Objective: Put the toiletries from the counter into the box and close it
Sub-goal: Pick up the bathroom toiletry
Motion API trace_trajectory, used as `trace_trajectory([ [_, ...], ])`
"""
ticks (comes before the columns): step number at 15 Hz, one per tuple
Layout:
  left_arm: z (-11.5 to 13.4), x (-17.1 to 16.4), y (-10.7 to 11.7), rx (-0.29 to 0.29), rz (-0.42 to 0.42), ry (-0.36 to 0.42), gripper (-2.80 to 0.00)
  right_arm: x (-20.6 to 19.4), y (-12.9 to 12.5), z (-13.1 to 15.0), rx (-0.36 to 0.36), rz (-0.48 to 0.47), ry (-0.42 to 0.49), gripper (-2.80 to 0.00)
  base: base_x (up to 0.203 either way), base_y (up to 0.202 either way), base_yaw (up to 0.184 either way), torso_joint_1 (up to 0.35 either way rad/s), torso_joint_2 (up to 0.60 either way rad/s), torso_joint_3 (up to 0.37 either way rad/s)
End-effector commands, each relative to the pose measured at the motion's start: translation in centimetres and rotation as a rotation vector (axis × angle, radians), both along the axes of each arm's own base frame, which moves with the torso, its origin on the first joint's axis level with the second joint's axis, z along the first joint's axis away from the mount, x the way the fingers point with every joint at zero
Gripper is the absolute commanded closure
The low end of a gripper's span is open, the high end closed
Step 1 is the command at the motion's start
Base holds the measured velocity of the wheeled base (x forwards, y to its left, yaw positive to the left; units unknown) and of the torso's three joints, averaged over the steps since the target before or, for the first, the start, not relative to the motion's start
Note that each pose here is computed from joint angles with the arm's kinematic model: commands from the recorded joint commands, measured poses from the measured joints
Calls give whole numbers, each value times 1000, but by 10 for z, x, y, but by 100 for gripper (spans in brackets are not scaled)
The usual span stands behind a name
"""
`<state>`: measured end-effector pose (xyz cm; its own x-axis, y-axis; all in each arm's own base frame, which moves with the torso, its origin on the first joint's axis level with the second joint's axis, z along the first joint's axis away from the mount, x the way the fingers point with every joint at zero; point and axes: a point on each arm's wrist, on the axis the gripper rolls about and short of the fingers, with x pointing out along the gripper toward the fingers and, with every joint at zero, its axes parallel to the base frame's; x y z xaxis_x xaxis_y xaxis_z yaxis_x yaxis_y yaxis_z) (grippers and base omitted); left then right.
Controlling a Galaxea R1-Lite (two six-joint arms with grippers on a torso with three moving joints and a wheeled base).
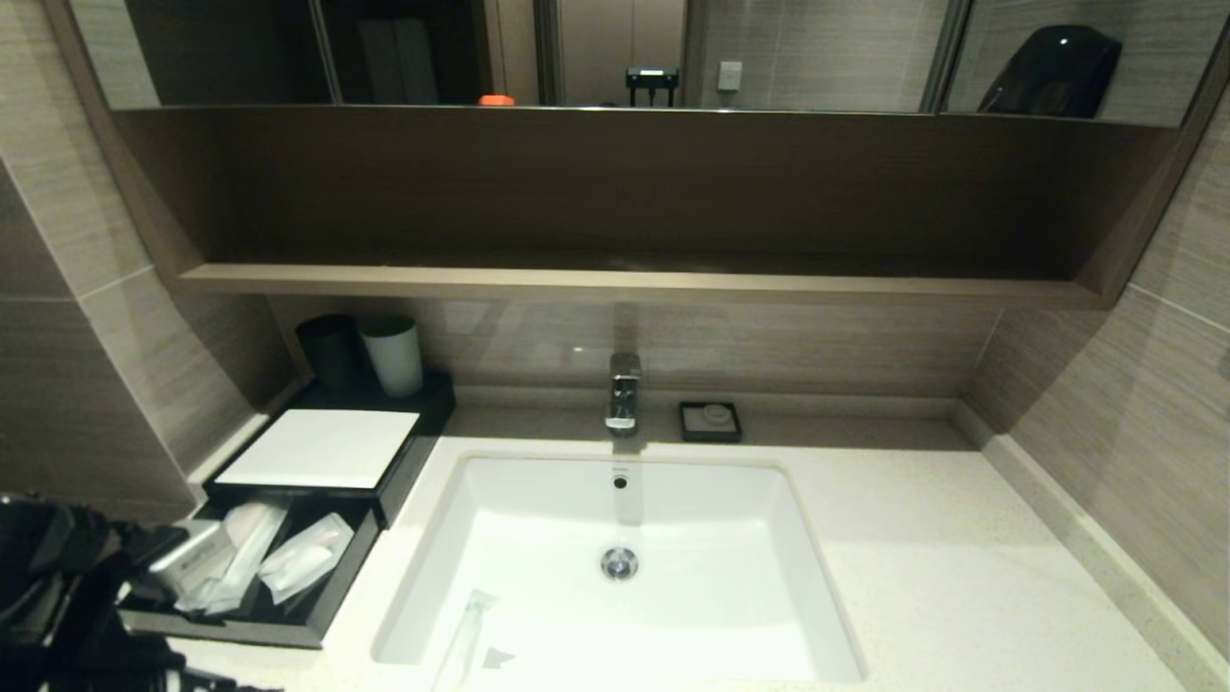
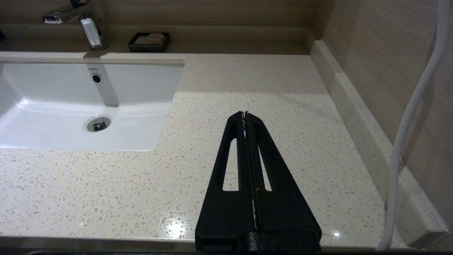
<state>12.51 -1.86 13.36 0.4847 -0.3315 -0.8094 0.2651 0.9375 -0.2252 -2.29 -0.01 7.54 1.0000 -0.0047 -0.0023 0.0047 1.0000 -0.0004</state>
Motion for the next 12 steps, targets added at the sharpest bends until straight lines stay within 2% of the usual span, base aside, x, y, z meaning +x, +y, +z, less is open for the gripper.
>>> trace_trajectory([
  [1,1,-18,-1,-3,-25,11,0,0,0,0,-1,0,-1,0,0,0,0,0,0,0],
  [6,-2,-21,-12,-20,-70,62,0,0,0,0,0,0,0,0,0,0,0,0,0,0],
  [12,-6,-9,-32,54,-43,122,0,0,0,0,-1,0,1,0,0,0,0,0,0,0],
])
